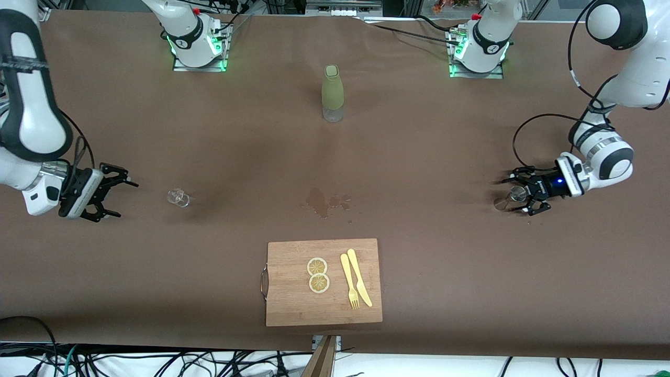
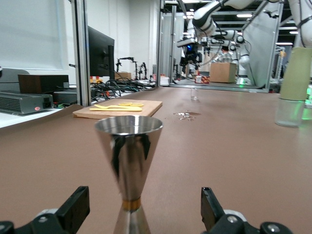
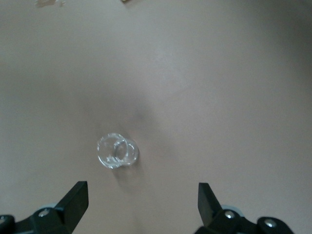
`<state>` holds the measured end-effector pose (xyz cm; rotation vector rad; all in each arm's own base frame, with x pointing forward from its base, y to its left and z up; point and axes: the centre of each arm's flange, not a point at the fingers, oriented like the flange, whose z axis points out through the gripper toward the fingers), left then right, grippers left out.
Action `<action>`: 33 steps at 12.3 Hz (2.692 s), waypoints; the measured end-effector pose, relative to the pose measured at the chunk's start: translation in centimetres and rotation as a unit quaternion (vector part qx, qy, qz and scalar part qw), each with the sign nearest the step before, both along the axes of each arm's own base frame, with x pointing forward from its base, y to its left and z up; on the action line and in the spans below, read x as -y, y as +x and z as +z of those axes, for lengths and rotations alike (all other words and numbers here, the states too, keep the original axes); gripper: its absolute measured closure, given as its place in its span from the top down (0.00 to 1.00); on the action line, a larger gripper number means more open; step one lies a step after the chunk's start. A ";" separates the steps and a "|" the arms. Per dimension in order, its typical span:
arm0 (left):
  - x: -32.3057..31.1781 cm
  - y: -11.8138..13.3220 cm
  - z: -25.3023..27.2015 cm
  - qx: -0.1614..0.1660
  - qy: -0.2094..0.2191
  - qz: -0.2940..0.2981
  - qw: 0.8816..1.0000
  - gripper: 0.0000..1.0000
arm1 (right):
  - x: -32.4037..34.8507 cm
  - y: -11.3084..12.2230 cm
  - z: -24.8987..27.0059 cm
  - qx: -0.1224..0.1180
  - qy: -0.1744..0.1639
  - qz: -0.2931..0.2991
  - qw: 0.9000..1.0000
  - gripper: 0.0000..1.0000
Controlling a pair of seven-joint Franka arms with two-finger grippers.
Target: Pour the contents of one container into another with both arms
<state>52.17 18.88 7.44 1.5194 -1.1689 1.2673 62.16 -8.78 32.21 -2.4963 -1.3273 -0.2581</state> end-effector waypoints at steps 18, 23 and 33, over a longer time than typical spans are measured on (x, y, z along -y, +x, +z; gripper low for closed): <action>1.5 6.9 33.0 -0.342 0.264 -0.004 0.902 1.00 | -11.0 -4.5 18.9 -0.097 -0.227 -0.504 0.828 1.00; 8.0 6.5 40.7 -0.447 0.342 0.087 0.822 1.00 | -6.3 -5.8 26.0 -0.127 -0.170 -0.554 0.805 1.00; 19.9 3.6 49.9 -0.525 0.440 0.311 0.659 1.00 | -7.0 -6.4 28.1 -0.106 -0.154 -0.553 0.812 1.00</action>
